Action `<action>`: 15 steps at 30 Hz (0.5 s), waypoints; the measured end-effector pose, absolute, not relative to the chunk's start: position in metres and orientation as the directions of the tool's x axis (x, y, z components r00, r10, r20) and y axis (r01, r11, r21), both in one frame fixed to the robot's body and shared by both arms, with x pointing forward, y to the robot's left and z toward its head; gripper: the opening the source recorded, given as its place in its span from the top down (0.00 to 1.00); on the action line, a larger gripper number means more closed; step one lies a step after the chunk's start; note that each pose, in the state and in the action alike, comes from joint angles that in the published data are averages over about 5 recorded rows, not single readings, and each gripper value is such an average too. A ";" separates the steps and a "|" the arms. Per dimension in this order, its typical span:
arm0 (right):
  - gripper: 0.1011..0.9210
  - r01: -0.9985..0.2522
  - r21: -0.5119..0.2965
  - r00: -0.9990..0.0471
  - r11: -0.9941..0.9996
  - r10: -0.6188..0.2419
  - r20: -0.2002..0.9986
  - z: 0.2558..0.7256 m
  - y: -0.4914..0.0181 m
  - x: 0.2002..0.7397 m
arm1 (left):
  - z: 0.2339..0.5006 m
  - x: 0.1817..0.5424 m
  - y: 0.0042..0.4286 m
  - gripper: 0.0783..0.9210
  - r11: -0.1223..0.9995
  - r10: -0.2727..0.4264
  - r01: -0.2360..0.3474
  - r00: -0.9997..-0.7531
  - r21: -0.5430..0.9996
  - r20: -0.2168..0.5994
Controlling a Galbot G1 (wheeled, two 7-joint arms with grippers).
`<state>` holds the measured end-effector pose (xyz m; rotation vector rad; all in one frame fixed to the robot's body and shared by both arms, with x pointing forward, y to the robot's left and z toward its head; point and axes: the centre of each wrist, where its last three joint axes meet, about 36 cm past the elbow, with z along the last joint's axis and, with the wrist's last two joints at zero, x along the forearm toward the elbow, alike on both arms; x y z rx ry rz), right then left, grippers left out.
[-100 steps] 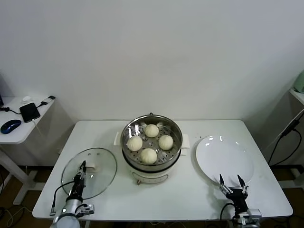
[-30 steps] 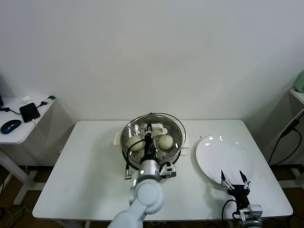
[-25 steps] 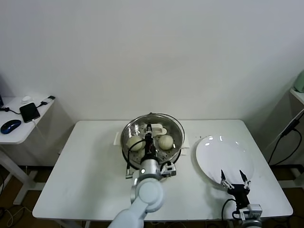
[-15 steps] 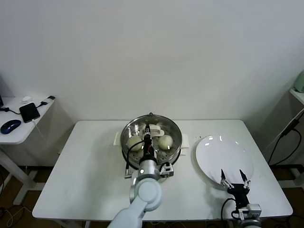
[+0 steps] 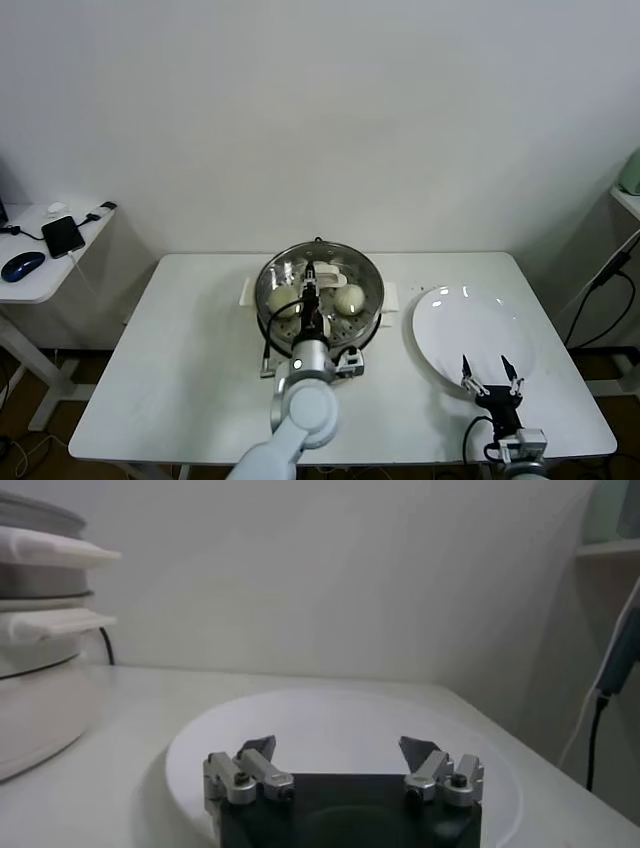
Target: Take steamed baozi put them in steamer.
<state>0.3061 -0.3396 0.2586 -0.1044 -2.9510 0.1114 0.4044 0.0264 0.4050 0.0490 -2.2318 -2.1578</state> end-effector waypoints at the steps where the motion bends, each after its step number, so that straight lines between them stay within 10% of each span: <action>1: 0.12 0.061 -0.081 -0.980 0.995 0.075 0.183 0.259 -0.339 0.307 | 0.407 0.403 0.027 0.72 0.038 -0.045 0.005 -0.999 0.999 0.007; 15: 0.12 0.027 -0.067 -0.980 0.997 0.040 0.196 0.261 -0.328 0.304 | 0.439 0.369 0.061 0.25 0.219 0.063 0.008 -0.998 0.976 -0.006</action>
